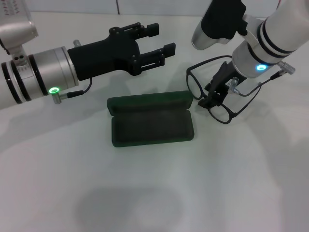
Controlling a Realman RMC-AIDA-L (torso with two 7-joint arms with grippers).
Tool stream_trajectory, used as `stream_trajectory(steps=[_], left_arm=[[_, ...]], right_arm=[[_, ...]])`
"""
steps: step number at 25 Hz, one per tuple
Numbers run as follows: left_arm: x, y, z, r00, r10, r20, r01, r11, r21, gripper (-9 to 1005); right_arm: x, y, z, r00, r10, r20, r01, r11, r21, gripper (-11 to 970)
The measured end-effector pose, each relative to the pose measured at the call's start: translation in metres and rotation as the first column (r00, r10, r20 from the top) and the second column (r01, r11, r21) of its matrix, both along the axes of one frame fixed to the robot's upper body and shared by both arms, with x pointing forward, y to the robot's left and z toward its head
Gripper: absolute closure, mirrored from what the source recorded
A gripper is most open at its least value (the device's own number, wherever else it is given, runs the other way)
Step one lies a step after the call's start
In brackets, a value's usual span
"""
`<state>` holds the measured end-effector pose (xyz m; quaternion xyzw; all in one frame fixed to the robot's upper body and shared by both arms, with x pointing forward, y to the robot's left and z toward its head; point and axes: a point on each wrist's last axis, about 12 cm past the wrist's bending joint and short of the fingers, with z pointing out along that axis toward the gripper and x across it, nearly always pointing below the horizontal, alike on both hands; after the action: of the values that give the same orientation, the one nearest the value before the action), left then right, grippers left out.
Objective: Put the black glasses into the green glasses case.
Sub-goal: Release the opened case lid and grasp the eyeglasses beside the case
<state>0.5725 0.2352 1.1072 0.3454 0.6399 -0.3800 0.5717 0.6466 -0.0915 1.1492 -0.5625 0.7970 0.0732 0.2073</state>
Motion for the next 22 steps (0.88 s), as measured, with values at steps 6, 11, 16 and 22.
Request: stream_trajectory(steps=[6, 11, 16, 22], left_arm=[[0.000, -0.001, 0.000, 1.000, 0.000, 0.002, 0.000, 1.000, -0.002, 316], [0.000, -0.002, 0.001, 1.000, 0.001, 0.004, -0.001, 1.000, -0.004, 316], [0.000, -0.004, 0.001, 1.000, -0.002, 0.004, 0.002, 1.000, -0.008, 316], [0.000, -0.005, 0.000, 1.000, 0.000, 0.003, 0.000, 1.000, -0.009, 316]], right_arm=[[-0.002, 0.000, -0.006, 1.000, 0.015, 0.023, -0.015, 1.000, -0.018, 518], [-0.002, 0.001, -0.007, 0.999, 0.016, 0.030, -0.016, 1.000, -0.011, 517], [-0.003, 0.000, -0.011, 0.999, 0.019, 0.047, -0.019, 1.000, -0.008, 538], [-0.005, 0.001, -0.013, 0.999, 0.028, 0.046, -0.028, 1.000, -0.010, 591]])
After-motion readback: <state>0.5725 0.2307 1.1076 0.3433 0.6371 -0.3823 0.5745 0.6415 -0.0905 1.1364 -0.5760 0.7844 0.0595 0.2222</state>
